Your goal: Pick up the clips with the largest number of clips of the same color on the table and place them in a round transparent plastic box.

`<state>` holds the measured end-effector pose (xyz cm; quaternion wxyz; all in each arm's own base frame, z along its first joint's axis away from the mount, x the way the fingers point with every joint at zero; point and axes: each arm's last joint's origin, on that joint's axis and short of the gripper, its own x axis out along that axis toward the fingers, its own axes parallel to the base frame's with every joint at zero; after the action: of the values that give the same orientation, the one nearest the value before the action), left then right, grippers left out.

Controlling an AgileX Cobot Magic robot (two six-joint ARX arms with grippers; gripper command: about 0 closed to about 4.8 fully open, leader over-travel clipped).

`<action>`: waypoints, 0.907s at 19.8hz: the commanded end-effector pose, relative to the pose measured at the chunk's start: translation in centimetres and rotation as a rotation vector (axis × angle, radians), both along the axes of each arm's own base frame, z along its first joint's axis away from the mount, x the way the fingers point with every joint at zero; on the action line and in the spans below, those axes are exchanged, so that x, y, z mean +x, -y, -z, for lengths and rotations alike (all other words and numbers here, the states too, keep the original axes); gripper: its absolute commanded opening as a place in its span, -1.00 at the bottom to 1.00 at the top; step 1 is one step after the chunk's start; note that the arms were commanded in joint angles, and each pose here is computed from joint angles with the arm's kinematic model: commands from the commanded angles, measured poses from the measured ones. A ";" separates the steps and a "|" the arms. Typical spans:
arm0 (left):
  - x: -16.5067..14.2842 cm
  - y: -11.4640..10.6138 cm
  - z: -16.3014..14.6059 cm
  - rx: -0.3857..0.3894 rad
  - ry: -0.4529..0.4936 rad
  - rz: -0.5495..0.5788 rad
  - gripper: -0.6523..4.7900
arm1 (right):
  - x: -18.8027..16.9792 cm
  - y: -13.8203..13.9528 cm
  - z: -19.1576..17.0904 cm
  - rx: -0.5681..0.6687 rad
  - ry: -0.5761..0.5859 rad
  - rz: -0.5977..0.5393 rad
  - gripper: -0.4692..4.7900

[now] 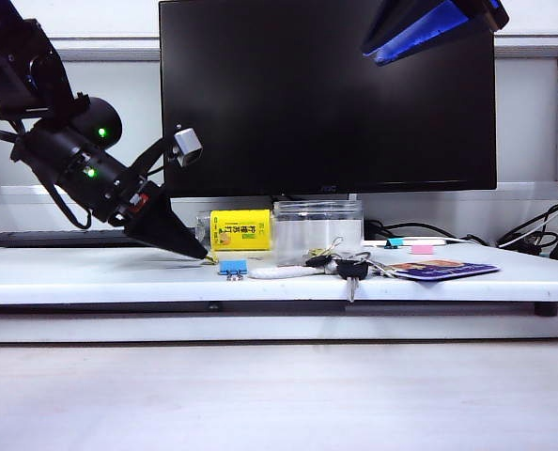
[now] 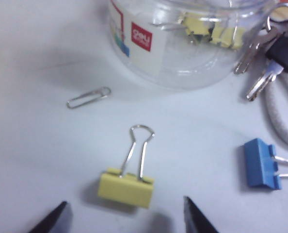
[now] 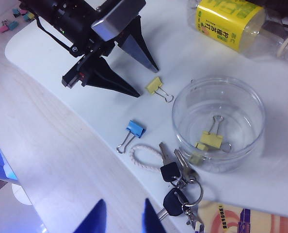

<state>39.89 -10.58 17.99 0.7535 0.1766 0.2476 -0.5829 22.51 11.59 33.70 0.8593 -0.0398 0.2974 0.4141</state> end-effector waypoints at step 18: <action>0.3 1.6 1.0 -0.035 0.010 0.046 0.16 | 0.2 -0.1 -0.6 0.025 0.055 -0.008 -0.43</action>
<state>40.16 -12.12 16.99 0.7432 0.1698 0.2255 -0.6066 22.70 11.68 33.94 0.8641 -0.0403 0.2811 0.4156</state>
